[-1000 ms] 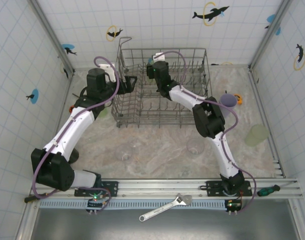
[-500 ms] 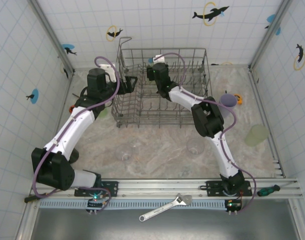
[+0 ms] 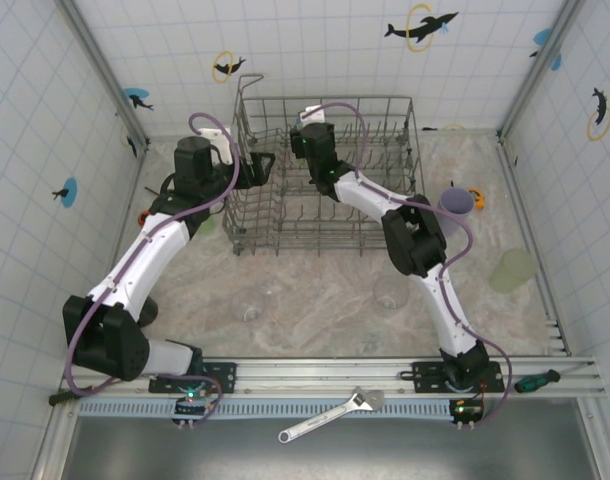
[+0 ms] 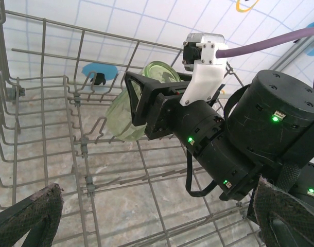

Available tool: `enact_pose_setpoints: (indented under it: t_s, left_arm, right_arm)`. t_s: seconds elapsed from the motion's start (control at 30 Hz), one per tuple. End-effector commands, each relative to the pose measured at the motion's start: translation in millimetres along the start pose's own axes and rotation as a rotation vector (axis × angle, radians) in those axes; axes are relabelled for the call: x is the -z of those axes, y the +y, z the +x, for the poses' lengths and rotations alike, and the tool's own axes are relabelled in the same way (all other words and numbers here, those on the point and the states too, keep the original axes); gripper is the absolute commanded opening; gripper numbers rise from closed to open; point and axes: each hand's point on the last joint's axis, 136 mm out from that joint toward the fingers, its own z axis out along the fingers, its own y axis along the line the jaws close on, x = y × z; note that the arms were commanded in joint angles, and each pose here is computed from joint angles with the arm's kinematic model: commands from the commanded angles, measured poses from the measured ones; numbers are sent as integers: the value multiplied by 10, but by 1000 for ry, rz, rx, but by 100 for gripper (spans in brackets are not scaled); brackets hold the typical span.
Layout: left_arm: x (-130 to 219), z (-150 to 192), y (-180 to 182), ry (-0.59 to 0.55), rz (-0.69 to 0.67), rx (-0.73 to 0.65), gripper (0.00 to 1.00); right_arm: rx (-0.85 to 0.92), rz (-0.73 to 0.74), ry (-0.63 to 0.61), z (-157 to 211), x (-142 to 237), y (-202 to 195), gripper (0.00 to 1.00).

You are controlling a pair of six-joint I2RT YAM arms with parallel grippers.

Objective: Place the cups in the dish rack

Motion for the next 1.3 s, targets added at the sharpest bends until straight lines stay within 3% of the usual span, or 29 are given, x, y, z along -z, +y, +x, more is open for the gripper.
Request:
enact_pose_setpoints:
  t_s: [0.0,0.1,0.17,0.53,1.27]
  left_arm:
    - [35,-83,-73,-17,24,3,98]
    - [34,-79,-82,-15,29,5,98]
    - [35,-78,-83,-15,30,6,98]
    - [49,-90,-96,-18,35,7,98]
    - [33,-72,-84,-13,31,5,98]
  right_arm:
    - [-61,30,-190,-1083,346,-113,47]
    - [-59,29,-194,-1105,356,-114,47]
    - [-71,14,-225,-1312,459,-128,46]
    - [-51,81,-213,-1383,521,-285,45]
    - [-110,40,-76,-817,317,-313,45]
